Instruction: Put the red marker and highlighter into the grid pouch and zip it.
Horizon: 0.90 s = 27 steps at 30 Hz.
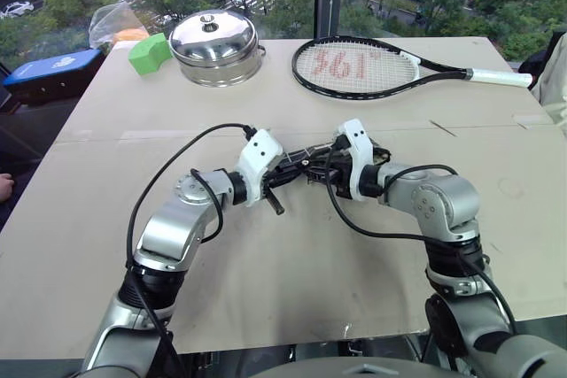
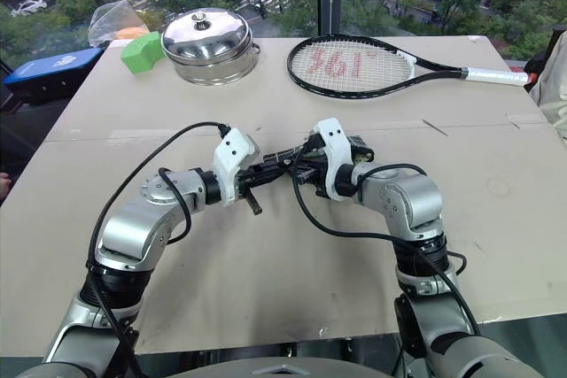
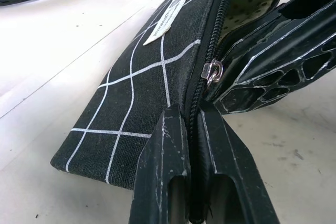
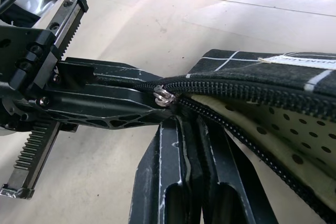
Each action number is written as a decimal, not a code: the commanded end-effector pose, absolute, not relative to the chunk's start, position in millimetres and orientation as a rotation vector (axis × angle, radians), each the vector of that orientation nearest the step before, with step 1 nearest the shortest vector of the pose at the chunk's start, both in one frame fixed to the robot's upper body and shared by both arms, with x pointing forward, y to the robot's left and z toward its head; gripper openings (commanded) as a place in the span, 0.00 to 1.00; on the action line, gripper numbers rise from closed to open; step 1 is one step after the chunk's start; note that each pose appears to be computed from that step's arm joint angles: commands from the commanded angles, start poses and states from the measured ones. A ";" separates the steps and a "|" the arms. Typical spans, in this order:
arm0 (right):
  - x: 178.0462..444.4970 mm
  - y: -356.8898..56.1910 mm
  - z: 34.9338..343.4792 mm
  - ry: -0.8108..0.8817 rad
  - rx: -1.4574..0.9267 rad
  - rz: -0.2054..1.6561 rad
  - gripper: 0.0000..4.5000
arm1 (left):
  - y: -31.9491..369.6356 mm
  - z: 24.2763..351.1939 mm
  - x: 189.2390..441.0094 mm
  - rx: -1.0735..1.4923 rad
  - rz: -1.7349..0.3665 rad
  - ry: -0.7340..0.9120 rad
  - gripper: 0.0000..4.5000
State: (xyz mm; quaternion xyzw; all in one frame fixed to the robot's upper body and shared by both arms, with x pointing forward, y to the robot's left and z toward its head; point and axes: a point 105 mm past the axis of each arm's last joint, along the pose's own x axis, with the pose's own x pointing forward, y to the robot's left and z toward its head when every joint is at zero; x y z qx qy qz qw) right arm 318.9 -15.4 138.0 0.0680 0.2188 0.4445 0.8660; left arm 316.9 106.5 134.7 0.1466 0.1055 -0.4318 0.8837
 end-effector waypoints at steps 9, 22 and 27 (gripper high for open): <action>333.9 -168.8 154.6 0.362 -0.056 0.370 0.02 | 122.0 142.2 324.8 0.400 -0.826 0.175 0.00; 270.7 -46.9 168.5 0.314 0.210 0.969 0.58 | 105.7 148.4 326.1 0.308 -0.880 0.172 0.00; 281.9 -29.2 158.1 0.344 0.220 0.957 0.86 | 104.9 149.0 322.4 0.299 -0.892 0.176 0.00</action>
